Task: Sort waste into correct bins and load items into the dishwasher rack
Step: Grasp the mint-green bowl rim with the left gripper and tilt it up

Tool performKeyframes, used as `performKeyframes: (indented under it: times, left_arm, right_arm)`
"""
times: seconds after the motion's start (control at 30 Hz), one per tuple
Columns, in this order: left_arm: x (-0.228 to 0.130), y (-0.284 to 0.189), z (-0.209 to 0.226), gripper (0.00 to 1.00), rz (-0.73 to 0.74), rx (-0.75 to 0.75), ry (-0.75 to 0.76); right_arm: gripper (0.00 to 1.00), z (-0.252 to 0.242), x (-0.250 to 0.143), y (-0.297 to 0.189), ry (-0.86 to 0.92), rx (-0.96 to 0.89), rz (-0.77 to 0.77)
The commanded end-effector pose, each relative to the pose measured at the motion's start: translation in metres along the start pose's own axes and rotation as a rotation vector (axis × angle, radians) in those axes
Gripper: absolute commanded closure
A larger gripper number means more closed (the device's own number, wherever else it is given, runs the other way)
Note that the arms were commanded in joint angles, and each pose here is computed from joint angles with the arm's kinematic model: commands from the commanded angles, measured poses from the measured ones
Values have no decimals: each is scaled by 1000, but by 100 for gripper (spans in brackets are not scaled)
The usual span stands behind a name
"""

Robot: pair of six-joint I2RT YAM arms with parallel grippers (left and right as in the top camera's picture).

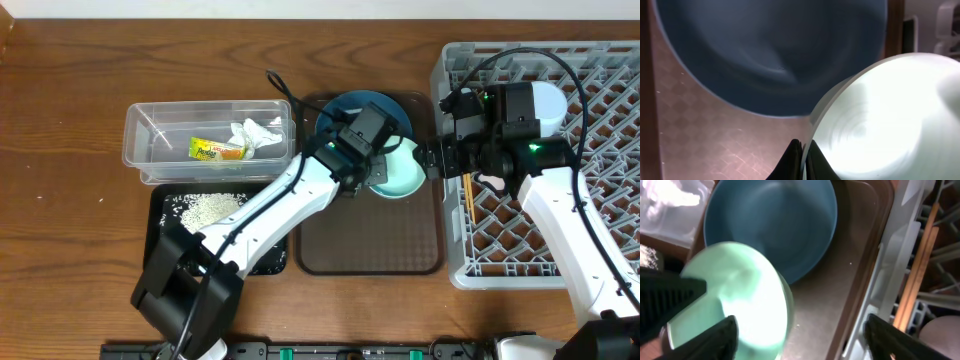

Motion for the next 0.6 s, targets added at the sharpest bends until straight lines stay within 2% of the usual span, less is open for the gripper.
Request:
performKeyframes:
  times: [0.0, 0.1, 0.17, 0.5, 0.57]
  left_arm:
    - [-1, -16, -11, 94, 1, -58, 8]
    - [-1, -22, -13, 94, -3, -73, 9]
    - [0, -26, -14, 94, -10, -81, 9]
    - [-2, -30, -18, 94, 5, -109, 10]
    - [-2, -30, -18, 94, 5, -109, 10]
  right_arm:
    - [31, 4, 0, 1, 2, 22, -2]
    - [46, 4, 1, 1, 1, 22, -4]
    - [50, 4, 1, 1, 1, 23, -4]
    - [55, 22, 1, 5, -49, 47, 1]
    - [60, 25, 1, 7, -68, 29, 4]
Point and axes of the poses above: each gripper's point midway between its finger pads, its own y axis out along the fingers, its own z axis along the line the jaws close on, x = y × z, the point moved 2 cm from there along -y, back along the fingers, and after that the axes turned 2 degrees about -y, right-handed, at the moved point
